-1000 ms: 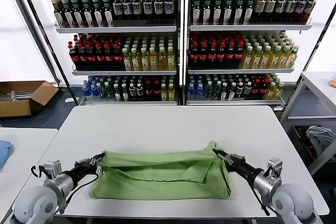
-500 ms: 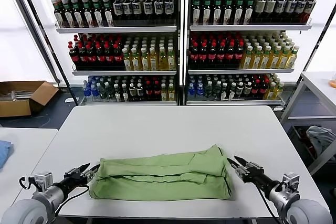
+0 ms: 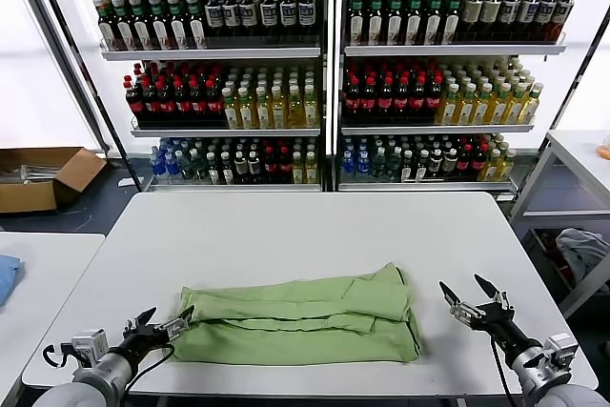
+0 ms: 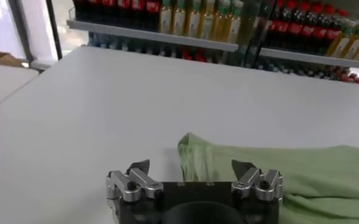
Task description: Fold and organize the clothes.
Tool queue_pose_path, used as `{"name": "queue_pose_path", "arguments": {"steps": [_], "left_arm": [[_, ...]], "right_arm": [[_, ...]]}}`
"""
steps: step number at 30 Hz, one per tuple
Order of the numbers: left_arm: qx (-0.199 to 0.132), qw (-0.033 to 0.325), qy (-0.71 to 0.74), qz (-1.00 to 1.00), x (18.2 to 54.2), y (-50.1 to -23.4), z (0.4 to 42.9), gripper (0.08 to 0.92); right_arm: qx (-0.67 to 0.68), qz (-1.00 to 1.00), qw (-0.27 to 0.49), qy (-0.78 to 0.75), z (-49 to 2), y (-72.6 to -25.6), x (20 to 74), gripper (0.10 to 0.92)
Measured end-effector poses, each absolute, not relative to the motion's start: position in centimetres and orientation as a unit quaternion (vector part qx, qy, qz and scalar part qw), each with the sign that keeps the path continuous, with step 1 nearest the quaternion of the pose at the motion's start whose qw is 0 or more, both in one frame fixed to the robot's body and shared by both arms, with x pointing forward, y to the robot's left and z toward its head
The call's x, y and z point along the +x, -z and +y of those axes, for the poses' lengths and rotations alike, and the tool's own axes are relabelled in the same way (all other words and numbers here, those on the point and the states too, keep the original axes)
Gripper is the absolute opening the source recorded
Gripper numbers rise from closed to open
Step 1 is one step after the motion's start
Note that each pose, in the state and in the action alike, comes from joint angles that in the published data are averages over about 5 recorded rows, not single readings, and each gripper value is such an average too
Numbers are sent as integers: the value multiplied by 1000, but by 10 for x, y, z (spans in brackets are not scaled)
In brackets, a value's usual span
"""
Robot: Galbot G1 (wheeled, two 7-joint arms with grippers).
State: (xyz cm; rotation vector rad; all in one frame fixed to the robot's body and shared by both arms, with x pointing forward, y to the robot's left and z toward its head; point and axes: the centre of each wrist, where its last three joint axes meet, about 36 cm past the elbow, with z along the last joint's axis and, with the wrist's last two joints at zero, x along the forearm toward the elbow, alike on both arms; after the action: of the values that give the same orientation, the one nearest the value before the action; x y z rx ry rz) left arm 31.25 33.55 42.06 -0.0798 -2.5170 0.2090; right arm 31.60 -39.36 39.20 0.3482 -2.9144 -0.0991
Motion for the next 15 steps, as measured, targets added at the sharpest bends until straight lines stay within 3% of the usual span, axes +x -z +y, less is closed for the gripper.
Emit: {"name": "queue_pose_path", "arguments": {"steps": [5, 15], "left_arm": [[-20, 314, -85, -945, 306, -409, 324, 772], [-20, 318, -87, -944, 296, -396, 305, 490]], "right_arm": [[116, -988, 93, 31, -392, -388, 316, 823], [116, -990, 81, 29, -392, -386, 317, 823]]}}
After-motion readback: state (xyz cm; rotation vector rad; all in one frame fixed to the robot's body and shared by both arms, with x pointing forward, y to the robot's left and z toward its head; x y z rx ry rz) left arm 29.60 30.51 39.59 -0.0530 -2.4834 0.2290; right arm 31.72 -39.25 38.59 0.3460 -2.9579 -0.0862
